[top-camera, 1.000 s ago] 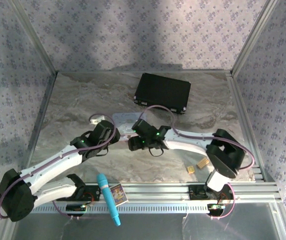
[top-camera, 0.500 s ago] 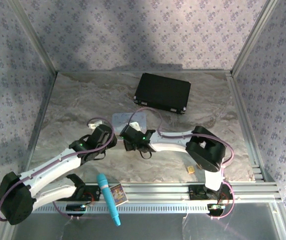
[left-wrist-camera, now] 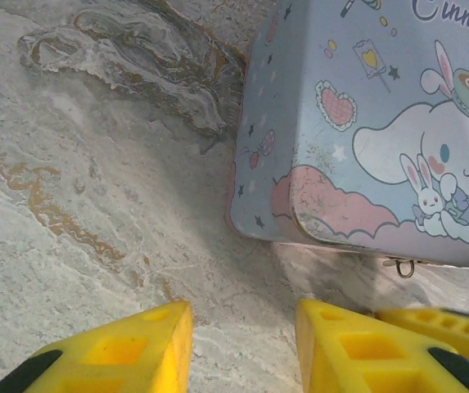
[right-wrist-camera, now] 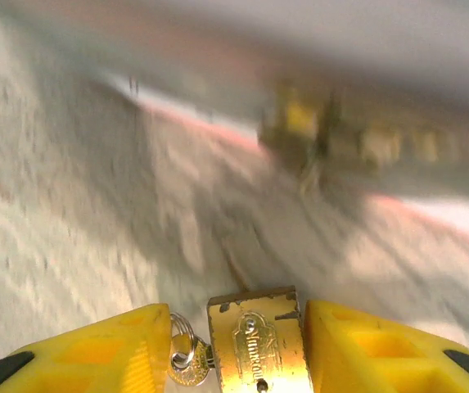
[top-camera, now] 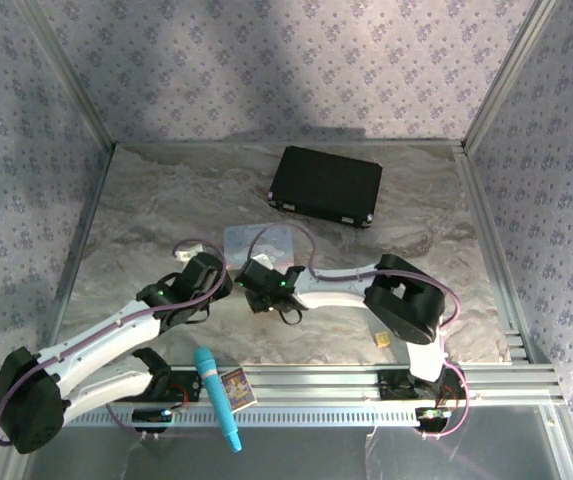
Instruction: Unlock the padlock with the key
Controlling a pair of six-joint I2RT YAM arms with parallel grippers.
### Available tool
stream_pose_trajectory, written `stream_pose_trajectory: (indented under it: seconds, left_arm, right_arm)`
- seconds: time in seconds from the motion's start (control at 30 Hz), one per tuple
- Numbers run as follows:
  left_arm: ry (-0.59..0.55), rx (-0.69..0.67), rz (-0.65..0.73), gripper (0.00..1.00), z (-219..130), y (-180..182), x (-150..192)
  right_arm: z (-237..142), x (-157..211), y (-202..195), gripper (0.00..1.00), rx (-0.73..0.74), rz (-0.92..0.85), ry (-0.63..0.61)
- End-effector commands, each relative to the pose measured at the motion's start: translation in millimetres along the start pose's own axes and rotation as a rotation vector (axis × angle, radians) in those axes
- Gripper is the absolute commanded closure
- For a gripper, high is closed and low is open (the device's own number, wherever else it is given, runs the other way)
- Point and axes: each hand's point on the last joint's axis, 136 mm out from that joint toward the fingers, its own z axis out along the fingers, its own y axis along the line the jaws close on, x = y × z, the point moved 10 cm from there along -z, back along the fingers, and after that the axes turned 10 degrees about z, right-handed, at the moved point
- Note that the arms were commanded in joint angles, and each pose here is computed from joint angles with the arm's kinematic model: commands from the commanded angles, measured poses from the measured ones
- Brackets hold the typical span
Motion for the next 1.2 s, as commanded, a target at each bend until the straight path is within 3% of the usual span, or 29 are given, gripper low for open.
stream_pose_trajectory:
  seconds: [0.0, 0.2, 0.4, 0.43, 0.5, 0.63, 0.93, 1.17]
  left_arm:
    - [-0.022, -0.003, -0.001, 0.63, -2, 1, -3]
    - [-0.019, -0.001, 0.002, 0.63, -1, -1, -4]
    - [-0.031, -0.028, -0.003, 0.61, -8, 2, -7]
    - [-0.033, -0.037, -0.009, 0.57, -9, 4, -6]
    - [-0.034, -0.043, -0.016, 0.38, -11, 6, -5]
    - [-0.026, -0.026, -0.029, 0.22, -10, 9, 0]
    - [-0.017, -0.027, -0.032, 0.21, -8, 12, 4]
    - [-0.019, -0.023, -0.039, 0.21, -6, 14, 7]
  right_arm:
    - [-16, 17, -15, 0.52, 0.014, -0.055, 0.064]
    - [-44, 2, -10, 0.41, -0.046, -0.096, -0.003]
    - [-45, -2, -16, 0.41, 0.094, 0.165, 0.045]
    - [-41, 1, -15, 0.41, 0.088, 0.19, 0.065]
    - [-35, 8, -11, 0.41, 0.096, 0.218, 0.086]
    - [-25, 13, -7, 0.41, 0.106, 0.236, 0.096]
    - [-15, 9, -6, 0.42, 0.107, 0.239, 0.092]
    - [-16, 22, -20, 0.48, 0.244, 0.191, 0.119]
